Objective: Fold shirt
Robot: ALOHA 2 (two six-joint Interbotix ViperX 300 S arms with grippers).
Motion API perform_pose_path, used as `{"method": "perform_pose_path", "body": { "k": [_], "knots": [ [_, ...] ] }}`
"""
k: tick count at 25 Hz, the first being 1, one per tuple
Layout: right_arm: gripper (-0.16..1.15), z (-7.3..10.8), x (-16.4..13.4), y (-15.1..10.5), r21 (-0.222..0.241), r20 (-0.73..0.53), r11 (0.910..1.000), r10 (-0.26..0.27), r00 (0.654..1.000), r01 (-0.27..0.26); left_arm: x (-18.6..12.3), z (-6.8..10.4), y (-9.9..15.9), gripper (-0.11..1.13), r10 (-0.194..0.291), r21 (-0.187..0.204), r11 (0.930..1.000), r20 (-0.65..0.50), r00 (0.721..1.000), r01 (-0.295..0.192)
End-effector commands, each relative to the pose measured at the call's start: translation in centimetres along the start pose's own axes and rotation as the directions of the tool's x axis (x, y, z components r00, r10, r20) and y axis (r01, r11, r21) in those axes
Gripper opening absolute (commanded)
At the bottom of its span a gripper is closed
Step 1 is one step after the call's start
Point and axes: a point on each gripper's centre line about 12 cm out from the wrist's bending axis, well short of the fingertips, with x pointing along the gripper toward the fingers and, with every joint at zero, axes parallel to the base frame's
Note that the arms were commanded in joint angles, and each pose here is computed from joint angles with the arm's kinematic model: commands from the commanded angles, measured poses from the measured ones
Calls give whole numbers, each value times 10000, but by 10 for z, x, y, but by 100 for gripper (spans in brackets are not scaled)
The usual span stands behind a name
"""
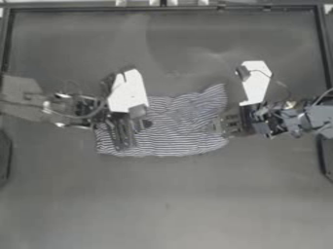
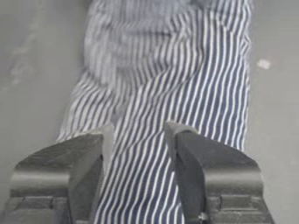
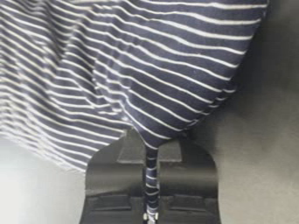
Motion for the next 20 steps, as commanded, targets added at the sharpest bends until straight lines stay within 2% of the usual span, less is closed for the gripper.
{"method": "perform_pose_path", "body": {
  "k": [1, 7, 14, 20],
  "knots": [
    [5, 10, -18, 17, -55, 437, 9985, 553, 9975, -552, 5, 13, -3, 79, -181, 198, 9997, 434, 9989, 173],
    [5, 11, -23, 24, -29, 504, 9966, 827, 9953, -826, 32, 10, -7, 79, -278, 465, 9986, 179, 9995, 269],
    [6, 15, -32, 35, -57, 653, 9925, 1223, 9903, -1222, 57, -2, -11, 79, -467, 523, 9975, -139, 9988, 473],
    [6, 20, -40, 41, -53, 884, 9911, 1329, 9872, -1329, 70, -9, -13, 79, -635, 517, 9966, -227, 9977, 646]
  ]
}}
